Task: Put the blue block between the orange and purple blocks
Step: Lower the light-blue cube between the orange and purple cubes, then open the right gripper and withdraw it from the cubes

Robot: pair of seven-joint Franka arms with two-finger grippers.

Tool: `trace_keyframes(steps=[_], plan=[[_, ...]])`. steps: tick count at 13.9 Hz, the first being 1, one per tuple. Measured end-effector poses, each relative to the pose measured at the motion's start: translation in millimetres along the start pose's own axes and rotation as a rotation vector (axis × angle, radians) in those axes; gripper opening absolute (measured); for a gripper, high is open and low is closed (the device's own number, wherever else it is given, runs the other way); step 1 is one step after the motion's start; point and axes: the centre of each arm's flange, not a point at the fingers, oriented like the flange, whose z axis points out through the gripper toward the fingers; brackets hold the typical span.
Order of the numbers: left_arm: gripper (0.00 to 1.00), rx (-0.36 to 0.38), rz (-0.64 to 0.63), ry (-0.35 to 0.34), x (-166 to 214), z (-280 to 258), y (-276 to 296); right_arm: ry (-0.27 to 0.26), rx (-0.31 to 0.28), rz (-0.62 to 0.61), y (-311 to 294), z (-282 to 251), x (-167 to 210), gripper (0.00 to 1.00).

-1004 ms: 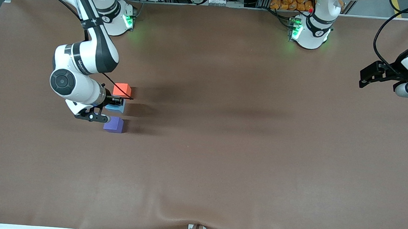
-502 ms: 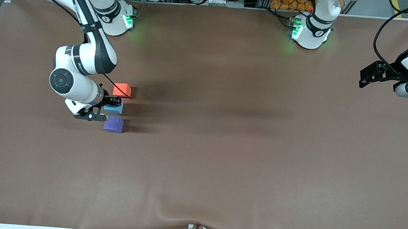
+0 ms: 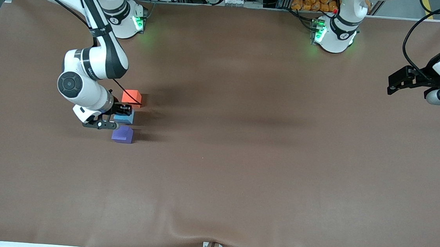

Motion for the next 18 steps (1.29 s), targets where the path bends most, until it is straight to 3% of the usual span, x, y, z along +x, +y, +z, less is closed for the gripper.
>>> trace_keyframes(steps=[9,16,18], plan=[[1.0,0.0,0.0,-0.001,0,0,0,0.032,0.004,-0.007,1,29,-6,0.49],[1.0,0.0,0.0,-0.001,0,1,0,0.024,0.003,-0.007,2,40,-8,0.49],[1.0,0.0,0.0,-0.002,0,1,0,0.02,0.002,-0.007,2,42,-8,0.64]])
